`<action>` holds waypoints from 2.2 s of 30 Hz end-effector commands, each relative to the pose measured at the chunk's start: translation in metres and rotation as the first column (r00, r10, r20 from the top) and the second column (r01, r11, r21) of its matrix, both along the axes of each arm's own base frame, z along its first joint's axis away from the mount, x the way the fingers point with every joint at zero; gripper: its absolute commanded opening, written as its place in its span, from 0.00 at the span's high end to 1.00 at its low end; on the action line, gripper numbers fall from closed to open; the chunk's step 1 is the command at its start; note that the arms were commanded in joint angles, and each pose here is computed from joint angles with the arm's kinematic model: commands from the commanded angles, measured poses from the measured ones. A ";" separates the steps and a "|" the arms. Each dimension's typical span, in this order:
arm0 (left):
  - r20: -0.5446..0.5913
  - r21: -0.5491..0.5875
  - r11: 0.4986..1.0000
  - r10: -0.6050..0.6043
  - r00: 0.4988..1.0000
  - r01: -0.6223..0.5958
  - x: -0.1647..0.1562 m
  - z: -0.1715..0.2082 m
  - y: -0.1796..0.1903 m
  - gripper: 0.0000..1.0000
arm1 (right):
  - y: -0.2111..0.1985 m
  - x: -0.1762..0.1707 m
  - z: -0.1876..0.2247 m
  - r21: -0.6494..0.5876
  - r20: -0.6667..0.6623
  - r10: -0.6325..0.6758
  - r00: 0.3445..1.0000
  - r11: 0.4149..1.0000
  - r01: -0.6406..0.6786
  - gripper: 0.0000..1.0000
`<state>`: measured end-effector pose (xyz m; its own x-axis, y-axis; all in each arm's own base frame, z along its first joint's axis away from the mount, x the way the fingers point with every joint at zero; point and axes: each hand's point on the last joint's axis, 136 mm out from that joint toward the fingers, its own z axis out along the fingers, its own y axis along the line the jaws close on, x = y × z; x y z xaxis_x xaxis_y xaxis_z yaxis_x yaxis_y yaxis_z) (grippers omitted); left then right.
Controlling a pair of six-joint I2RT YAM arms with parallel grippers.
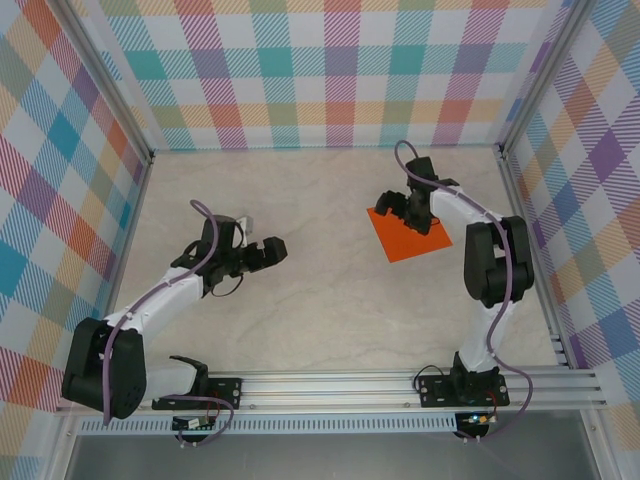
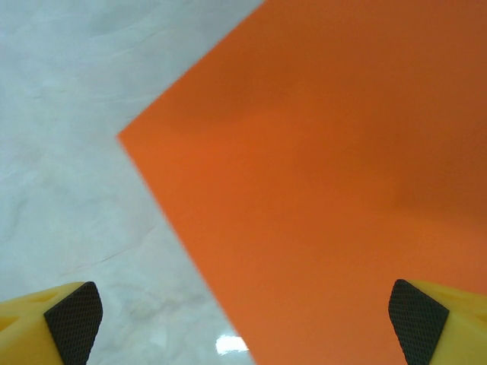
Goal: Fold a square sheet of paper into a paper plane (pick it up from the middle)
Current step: Move the square sheet of paper to the center of the table.
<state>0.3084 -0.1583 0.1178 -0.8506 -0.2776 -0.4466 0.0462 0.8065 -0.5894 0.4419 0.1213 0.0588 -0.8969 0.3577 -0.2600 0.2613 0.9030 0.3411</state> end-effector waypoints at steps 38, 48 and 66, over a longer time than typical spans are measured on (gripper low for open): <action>-0.111 0.010 0.999 0.042 0.993 -0.041 -0.090 0.007 0.023 0.00 | 0.090 -0.224 -0.076 -0.111 -0.224 0.141 0.964 0.979 -0.169 0.00; -0.092 0.066 0.998 0.026 0.995 -0.020 -0.088 0.014 0.028 0.00 | 0.097 -0.237 -0.062 -0.121 -0.200 0.330 0.923 0.926 -0.358 0.00; -0.095 0.083 0.997 0.013 0.995 -0.005 -0.086 0.008 0.028 0.00 | 0.114 -0.148 -0.009 -0.062 -0.077 0.290 0.954 0.954 -0.294 0.00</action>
